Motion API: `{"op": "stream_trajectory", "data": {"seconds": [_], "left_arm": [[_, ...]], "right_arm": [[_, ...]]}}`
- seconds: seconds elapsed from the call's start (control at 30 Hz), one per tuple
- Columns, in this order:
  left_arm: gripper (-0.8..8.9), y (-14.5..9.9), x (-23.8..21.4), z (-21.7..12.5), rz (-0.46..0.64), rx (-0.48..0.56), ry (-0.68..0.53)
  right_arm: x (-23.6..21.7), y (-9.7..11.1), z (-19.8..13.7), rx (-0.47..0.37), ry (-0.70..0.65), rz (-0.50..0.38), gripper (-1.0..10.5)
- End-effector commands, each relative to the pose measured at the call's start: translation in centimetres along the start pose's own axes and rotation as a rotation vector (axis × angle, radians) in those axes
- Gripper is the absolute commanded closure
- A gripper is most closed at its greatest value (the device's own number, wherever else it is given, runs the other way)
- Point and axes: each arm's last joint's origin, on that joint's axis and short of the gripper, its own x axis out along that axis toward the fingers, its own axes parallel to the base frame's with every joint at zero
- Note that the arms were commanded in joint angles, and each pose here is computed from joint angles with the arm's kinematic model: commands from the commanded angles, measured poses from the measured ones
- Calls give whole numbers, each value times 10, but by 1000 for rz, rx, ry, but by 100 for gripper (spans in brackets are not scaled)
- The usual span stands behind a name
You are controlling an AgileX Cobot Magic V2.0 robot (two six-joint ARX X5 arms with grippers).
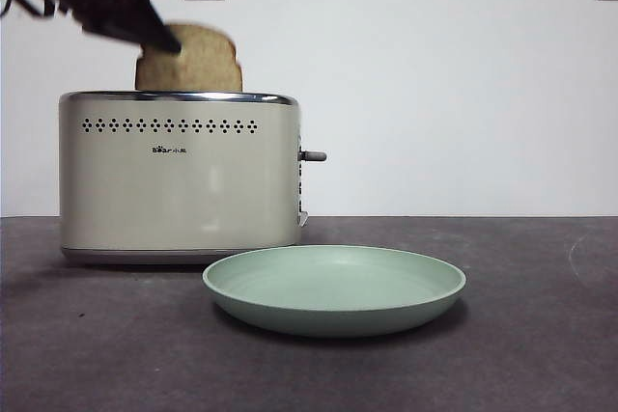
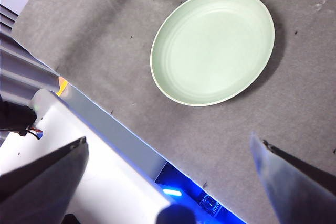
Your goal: Take the bread from the toaster,put the bread on the plate,put the plate on the table
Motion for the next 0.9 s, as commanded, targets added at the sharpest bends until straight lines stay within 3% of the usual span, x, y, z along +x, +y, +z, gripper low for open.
{"op": "stream_trajectory", "data": {"seconds": [0.03, 0.4, 0.57, 0.9], "left_arm": [[822, 0, -13, 22, 2, 24, -59], [822, -16, -85, 79, 17, 43, -108], [821, -38, -129, 84, 2, -39, -103], [820, -86, -199, 67, -206, -222, 0]], "right_arm": [[0, 0, 1, -7, -3, 1, 320], [0, -2, 3, -15, -10, -53, 321], [4, -6, 9, -3, -28, -79, 321], [30, -30, 26, 67, 19, -153, 322]]}}
